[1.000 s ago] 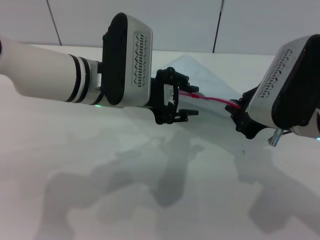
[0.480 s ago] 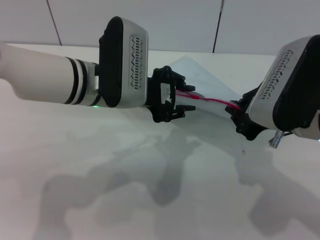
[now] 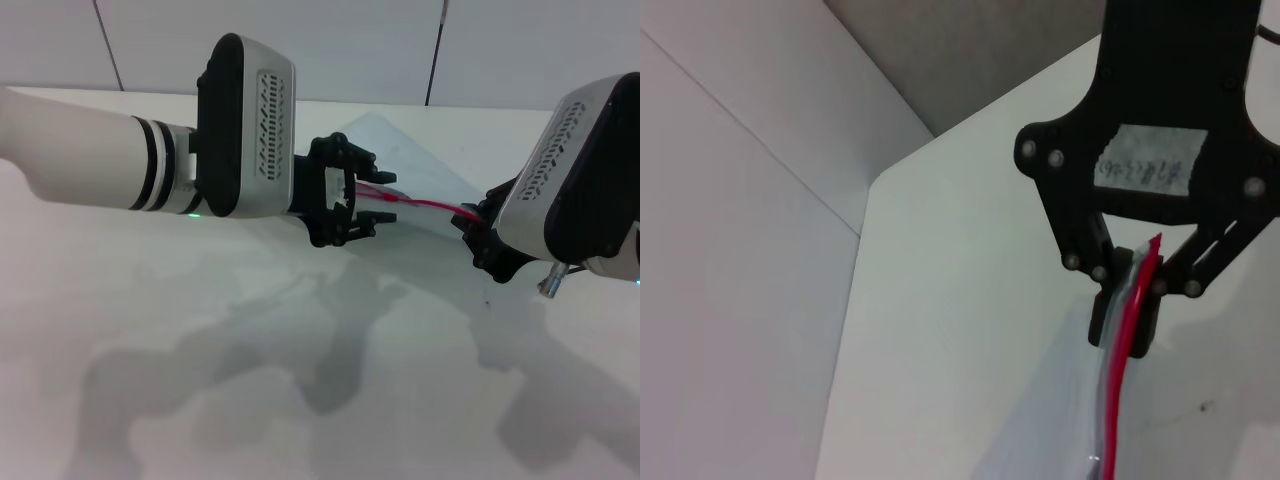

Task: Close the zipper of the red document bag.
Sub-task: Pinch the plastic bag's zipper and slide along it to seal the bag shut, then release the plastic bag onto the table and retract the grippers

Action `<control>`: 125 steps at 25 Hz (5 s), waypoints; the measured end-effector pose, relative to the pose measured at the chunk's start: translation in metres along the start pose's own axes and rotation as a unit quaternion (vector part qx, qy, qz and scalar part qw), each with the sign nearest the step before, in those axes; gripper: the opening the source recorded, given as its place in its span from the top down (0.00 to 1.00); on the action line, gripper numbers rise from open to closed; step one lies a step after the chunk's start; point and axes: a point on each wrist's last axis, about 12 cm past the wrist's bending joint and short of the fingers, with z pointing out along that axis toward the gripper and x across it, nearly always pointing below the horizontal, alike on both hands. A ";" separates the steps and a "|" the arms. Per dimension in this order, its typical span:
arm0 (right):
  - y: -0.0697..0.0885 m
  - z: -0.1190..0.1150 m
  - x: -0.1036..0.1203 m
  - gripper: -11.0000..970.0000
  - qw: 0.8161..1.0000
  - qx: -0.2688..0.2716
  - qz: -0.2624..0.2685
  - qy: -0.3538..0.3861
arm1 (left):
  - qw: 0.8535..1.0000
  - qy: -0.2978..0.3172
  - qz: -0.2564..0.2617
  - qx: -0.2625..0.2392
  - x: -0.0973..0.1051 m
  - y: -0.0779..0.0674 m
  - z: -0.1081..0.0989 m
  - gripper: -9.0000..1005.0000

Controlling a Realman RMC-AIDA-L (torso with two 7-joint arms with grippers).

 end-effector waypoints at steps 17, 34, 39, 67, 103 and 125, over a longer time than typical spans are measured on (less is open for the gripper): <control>0.001 0.003 0.000 0.94 1.000 -0.004 -0.003 0.002 | 1.000 -0.007 -0.001 -0.002 0.000 0.000 0.003 0.65; 0.000 0.005 0.000 0.94 1.000 -0.006 0.000 0.005 | 1.000 -0.010 0.010 -0.002 -0.002 0.000 0.004 0.73; 0.000 0.005 -0.001 0.94 1.000 -0.005 0.000 0.005 | 1.000 -0.008 0.013 -0.002 0.000 -0.002 0.004 0.81; -0.001 0.003 0.000 0.93 1.000 -0.002 0.002 0.003 | 1.000 0.014 0.000 -0.018 0.012 -0.004 0.004 0.91; -0.035 -0.016 0.032 0.93 0.995 0.074 0.060 0.025 | 0.980 0.099 -0.115 -0.130 0.082 -0.023 -0.041 0.91; -0.059 -0.020 0.056 0.70 0.979 0.157 0.109 0.072 | 0.947 0.023 -0.219 -0.235 0.085 -0.005 -0.070 0.86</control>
